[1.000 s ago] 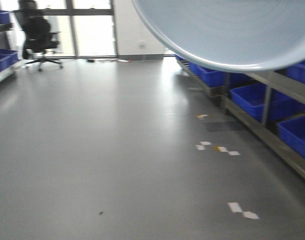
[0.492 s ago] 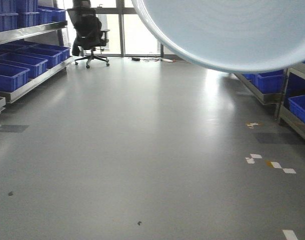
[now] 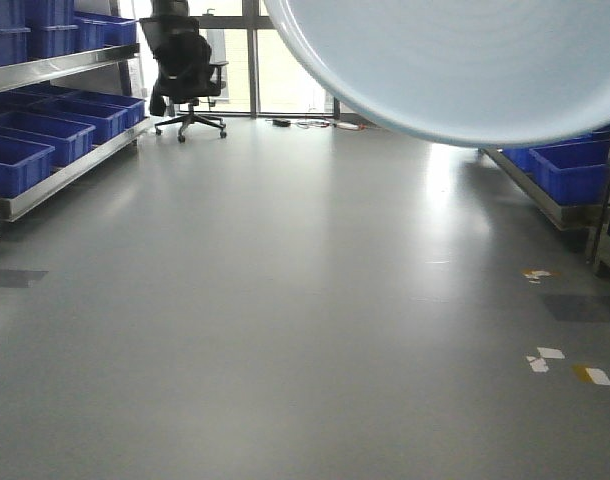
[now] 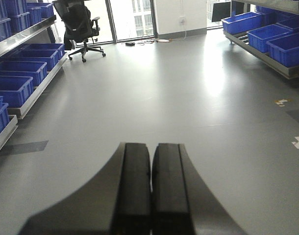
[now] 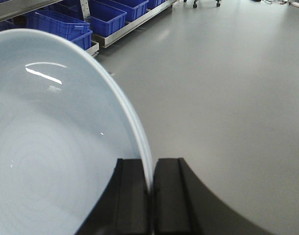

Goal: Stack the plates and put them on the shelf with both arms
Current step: 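Hold the plates aloft in the right gripper while driving to the bin shelf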

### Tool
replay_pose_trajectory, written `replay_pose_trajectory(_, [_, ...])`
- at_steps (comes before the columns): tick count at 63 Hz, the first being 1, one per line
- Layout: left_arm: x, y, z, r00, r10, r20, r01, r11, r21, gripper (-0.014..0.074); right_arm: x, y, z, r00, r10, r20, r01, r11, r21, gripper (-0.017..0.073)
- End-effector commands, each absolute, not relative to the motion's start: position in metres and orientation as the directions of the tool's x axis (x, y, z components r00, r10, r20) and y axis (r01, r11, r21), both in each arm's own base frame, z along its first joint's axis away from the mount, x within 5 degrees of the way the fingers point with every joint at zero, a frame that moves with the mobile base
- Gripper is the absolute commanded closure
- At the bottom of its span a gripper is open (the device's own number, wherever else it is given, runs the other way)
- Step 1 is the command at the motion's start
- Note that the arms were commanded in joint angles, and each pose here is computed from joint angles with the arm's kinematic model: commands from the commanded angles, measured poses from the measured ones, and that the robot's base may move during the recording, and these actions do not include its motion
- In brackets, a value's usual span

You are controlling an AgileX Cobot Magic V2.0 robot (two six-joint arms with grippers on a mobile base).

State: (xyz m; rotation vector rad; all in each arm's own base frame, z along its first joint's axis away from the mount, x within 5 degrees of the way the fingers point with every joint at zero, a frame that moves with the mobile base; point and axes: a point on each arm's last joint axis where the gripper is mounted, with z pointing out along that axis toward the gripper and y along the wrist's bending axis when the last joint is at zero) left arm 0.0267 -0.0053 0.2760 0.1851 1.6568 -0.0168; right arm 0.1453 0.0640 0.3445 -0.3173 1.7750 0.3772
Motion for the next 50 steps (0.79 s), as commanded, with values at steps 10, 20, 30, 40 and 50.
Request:
replay_pose_trajectory(10, [0.0277, -0.005, 0.2908, 0.005, 0.089, -0.996, 0.117, 0.989, 0.089, 0.051, 0.1447, 0.0605, 0.3676, -0.098, 0.057, -0.994, -0.39, 0.916, 0.091, 0.0502])
replay_pose_trajectory(20, [0.0277, -0.005, 0.2908, 0.005, 0.089, -0.996, 0.117, 0.989, 0.089, 0.051, 0.1447, 0.0605, 0.3676, -0.098, 0.057, -0.994, -0.39, 0.916, 0.091, 0.0502])
replay_pose_trajectory(30, [0.0277, -0.005, 0.2908, 0.005, 0.089, -0.996, 0.117, 0.989, 0.089, 0.051, 0.1447, 0.0605, 0.3676, -0.098, 0.057, -0.994, -0.39, 0.916, 0.091, 0.0502])
replay_pose_trajectory(40, [0.0277, -0.005, 0.2908, 0.005, 0.089, -0.996, 0.117, 0.989, 0.089, 0.051, 0.1447, 0.0605, 0.3676, -0.098, 0.057, -0.994, -0.39, 0.916, 0.091, 0.0502])
replay_pose_trajectory(50, [0.0277, -0.0051, 0.2908, 0.005, 0.088, -0.996, 0.118, 0.989, 0.088, 0.051, 0.1447, 0.0605, 0.3676, -0.097, 0.057, -0.994, -0.39, 0.916, 0.091, 0.0502])
